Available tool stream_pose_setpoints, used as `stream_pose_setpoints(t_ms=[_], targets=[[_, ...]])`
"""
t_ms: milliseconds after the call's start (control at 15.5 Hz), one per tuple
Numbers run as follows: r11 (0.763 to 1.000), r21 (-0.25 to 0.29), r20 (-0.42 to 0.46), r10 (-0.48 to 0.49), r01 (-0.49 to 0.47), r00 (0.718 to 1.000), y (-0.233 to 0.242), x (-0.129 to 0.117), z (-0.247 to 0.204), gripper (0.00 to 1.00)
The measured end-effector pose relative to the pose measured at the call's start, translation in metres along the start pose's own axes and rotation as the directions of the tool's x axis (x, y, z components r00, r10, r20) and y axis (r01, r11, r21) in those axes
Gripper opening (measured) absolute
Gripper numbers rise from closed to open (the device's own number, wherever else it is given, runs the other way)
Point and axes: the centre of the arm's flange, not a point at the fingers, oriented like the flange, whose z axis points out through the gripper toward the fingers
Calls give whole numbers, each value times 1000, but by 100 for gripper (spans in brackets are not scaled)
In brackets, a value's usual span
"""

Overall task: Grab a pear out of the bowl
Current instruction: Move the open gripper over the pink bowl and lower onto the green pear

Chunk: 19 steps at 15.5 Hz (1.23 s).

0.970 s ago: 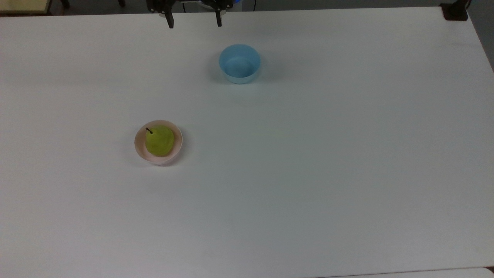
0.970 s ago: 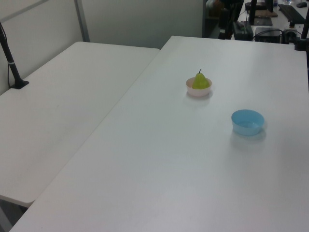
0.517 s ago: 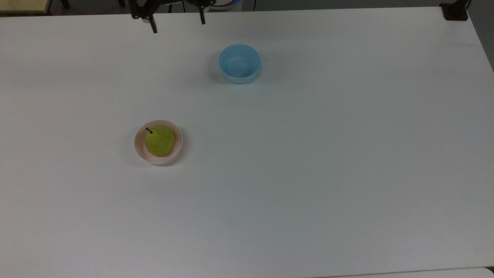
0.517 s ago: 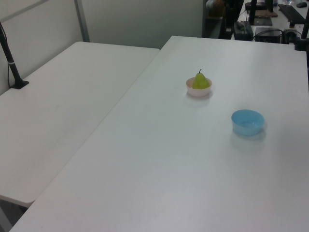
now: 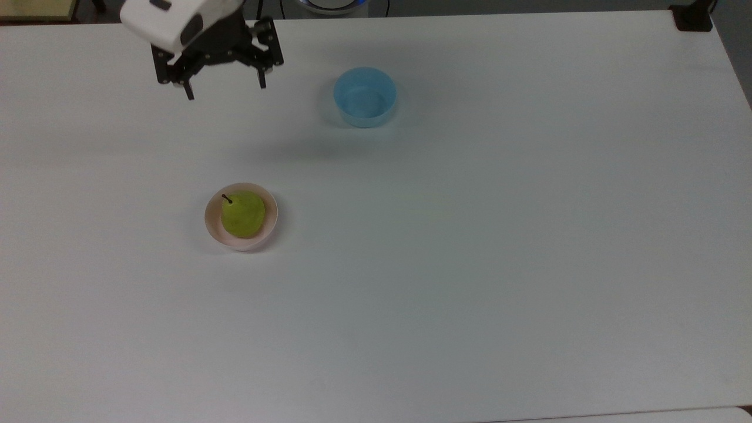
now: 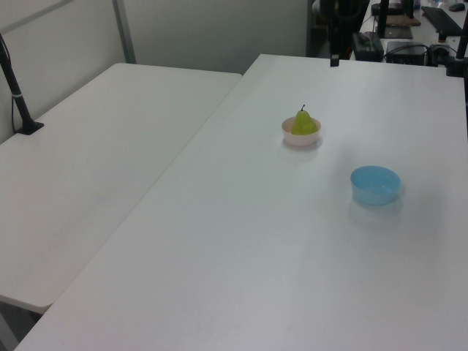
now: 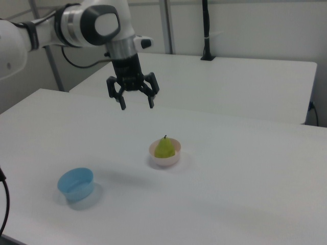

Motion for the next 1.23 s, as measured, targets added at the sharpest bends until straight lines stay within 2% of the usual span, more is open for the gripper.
stream_pose_setpoints(t_ms=[194, 517, 582, 840, 1034, 1228], targets=[[993, -18, 25, 121, -120, 992, 3, 21, 36, 100], [974, -30, -44, 222, -224, 974, 5, 47, 80, 100], [968, -18, -53, 251, -252, 967, 5, 49, 86, 100], [922, 106, -80, 382, -373, 921, 8, 55, 110, 100], [903, 124, -77, 422, -412, 903, 12, 58, 131, 100], [899, 123, -66, 430, -420, 900, 12, 62, 149, 100]])
